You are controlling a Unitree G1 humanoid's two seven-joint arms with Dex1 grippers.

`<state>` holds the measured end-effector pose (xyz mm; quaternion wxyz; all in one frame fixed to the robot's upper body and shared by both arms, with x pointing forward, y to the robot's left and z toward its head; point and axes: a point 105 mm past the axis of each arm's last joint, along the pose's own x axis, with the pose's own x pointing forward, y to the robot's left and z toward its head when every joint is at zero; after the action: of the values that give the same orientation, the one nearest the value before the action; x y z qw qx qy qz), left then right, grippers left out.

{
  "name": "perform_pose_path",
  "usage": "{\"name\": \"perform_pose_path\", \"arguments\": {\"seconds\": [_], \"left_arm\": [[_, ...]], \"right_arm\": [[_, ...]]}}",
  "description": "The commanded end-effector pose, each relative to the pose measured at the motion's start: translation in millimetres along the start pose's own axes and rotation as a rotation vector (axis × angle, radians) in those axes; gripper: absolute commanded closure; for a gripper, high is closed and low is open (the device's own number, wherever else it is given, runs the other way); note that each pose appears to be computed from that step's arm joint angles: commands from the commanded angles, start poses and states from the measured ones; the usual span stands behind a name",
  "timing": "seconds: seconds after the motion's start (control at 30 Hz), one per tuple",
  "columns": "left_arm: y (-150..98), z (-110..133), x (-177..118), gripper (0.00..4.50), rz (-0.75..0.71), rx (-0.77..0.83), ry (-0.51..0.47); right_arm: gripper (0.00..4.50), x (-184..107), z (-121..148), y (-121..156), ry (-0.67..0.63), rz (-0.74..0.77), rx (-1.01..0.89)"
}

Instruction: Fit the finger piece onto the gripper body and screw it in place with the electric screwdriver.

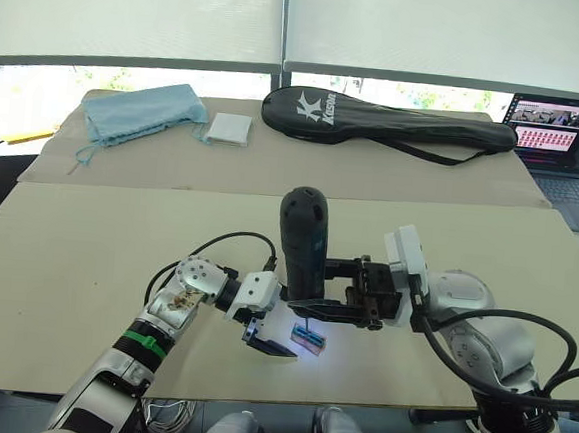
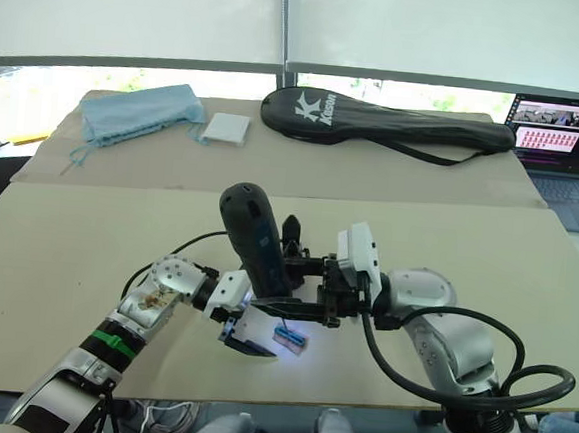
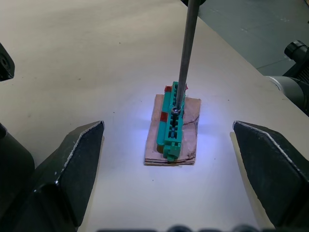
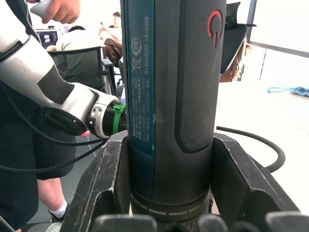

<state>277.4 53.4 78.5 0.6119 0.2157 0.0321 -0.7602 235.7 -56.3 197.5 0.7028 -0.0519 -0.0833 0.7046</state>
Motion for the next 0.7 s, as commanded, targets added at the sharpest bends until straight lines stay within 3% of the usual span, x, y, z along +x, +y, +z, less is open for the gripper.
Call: {"name": "perform_pose_path", "arguments": {"seconds": [0.03, 0.7], "left_arm": [[4.6, 7.7, -0.6, 0.00, 0.007, 0.033, -0.011], [4.6, 7.4, 0.0, 0.00, 0.012, 0.035, -0.012]], "right_arm": [[2.62, 1.6, 11.6, 2.2, -0.031, 0.019, -0.065], [2.62, 1.4, 7.9, 2.4, -0.027, 0.012, -0.055]]}}
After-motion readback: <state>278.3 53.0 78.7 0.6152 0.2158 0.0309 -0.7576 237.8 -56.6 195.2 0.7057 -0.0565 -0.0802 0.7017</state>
